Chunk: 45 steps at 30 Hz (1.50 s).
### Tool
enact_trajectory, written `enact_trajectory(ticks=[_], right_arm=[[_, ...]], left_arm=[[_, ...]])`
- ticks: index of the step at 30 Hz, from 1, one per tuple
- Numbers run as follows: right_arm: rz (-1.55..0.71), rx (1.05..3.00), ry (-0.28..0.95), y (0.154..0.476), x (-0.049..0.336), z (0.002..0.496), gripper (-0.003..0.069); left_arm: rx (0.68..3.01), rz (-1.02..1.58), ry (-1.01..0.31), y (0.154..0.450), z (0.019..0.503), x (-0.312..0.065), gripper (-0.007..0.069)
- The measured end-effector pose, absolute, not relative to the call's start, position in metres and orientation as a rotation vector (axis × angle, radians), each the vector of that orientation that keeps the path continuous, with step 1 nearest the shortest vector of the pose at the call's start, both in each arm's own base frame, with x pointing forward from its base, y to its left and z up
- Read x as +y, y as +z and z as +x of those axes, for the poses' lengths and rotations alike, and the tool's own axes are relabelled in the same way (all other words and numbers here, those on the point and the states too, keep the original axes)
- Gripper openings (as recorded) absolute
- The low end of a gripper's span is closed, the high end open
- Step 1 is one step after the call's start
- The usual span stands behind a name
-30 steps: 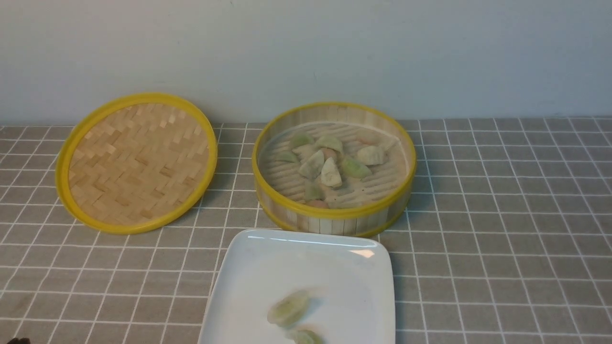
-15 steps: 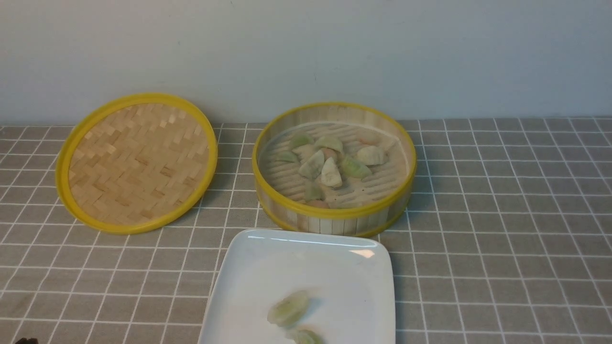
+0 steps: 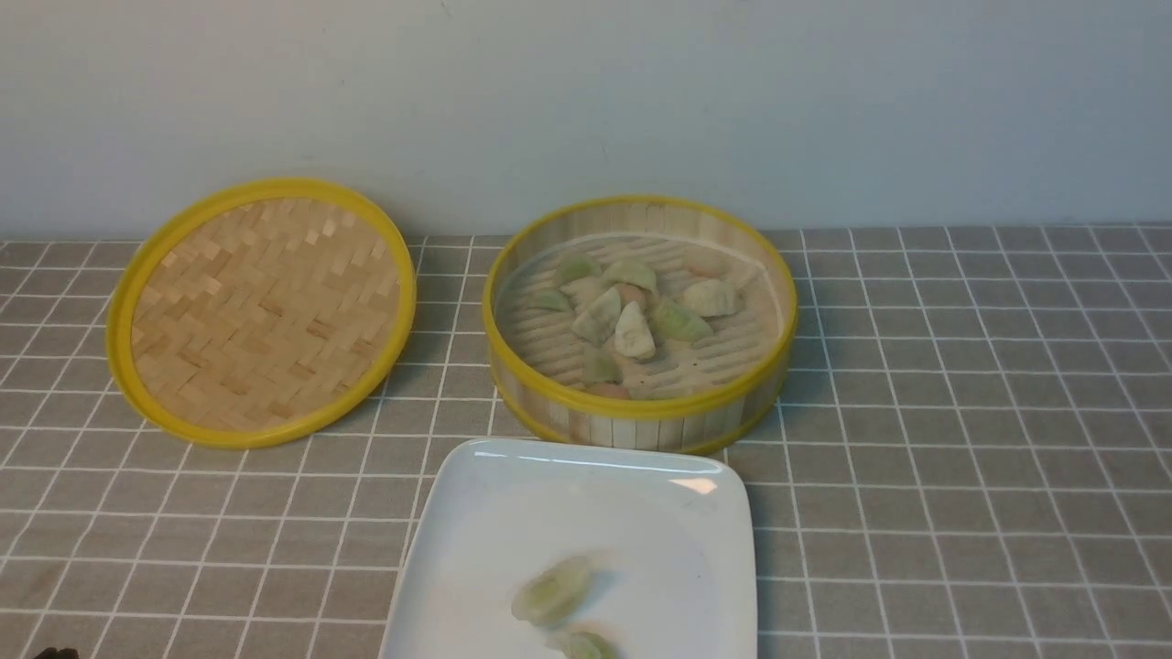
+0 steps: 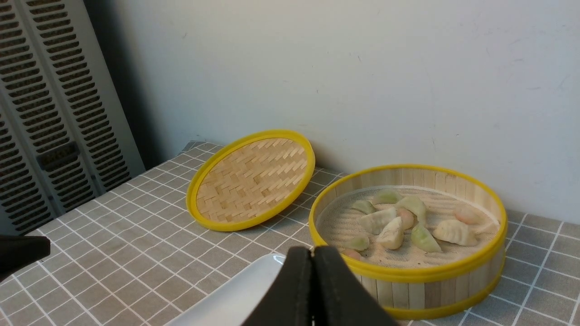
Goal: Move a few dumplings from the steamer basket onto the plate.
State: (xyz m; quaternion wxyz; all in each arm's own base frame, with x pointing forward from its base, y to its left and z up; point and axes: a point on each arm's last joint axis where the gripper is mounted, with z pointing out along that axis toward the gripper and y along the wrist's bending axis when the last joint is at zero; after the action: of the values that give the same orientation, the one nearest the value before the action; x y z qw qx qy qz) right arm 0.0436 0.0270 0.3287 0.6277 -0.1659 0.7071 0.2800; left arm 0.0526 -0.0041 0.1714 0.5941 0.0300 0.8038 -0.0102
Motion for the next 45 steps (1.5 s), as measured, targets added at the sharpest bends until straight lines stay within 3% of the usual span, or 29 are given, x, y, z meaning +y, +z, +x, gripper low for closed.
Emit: enact_trajectory(ticks=[17, 27, 35, 39, 45], right_arm=[[-0.437, 1.534, 0.683, 0.335, 0.032, 0.04, -0.0015], [-0.521, 1.475, 0.646, 0.336, 0.033, 0.037, -0.0015], [-0.235, 1.573, 0.29, 0.292, 0.018, 0.054, -0.0015], [-0.078, 1.716, 0.111, 0.236, 0.007, 0.062, -0.0015], [0.001, 1.773, 0.041, 0.189, 0.001, 0.057, -0.0015]], left_arm=[[1.868, 0.07, -0.024, 0.171, 0.053, -0.004, -0.0005], [1.868, 0.07, -0.024, 0.171, 0.053, -0.004, -0.0005], [1.868, 0.07, -0.024, 0.171, 0.053, -0.004, -0.0005], [1.868, 0.07, -0.024, 0.171, 0.053, -0.004, -0.0005], [1.868, 0.07, -0.024, 0.171, 0.053, -0.004, -0.0005]])
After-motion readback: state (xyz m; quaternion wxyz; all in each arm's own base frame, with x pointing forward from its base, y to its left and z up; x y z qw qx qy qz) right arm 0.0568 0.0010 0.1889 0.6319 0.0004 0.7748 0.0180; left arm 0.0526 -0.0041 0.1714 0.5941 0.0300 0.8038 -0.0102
